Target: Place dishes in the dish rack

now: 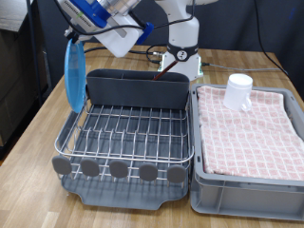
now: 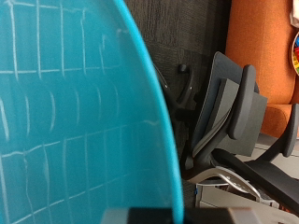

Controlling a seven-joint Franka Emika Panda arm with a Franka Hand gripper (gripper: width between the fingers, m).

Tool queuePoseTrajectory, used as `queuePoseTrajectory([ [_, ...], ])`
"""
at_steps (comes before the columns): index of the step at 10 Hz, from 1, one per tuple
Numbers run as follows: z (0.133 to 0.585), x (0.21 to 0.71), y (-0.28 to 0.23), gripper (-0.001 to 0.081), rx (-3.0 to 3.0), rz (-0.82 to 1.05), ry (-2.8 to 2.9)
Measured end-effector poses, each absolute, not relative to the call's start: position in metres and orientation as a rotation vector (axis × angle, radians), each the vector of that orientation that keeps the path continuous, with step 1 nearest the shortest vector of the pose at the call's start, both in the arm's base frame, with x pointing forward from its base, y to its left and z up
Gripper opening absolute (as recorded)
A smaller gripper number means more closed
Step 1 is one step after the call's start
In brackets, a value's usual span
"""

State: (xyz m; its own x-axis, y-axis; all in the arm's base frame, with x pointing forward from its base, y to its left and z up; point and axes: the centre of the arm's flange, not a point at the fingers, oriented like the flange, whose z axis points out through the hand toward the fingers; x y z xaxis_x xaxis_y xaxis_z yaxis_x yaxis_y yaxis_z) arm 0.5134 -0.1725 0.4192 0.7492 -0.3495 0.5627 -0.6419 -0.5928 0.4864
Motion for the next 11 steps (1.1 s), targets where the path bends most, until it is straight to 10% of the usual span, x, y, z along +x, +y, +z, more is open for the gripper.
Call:
queuePoseTrajectory([
  [11,0.351,0.510,-0.168,0.0019,2.277,0.537,-0.769],
])
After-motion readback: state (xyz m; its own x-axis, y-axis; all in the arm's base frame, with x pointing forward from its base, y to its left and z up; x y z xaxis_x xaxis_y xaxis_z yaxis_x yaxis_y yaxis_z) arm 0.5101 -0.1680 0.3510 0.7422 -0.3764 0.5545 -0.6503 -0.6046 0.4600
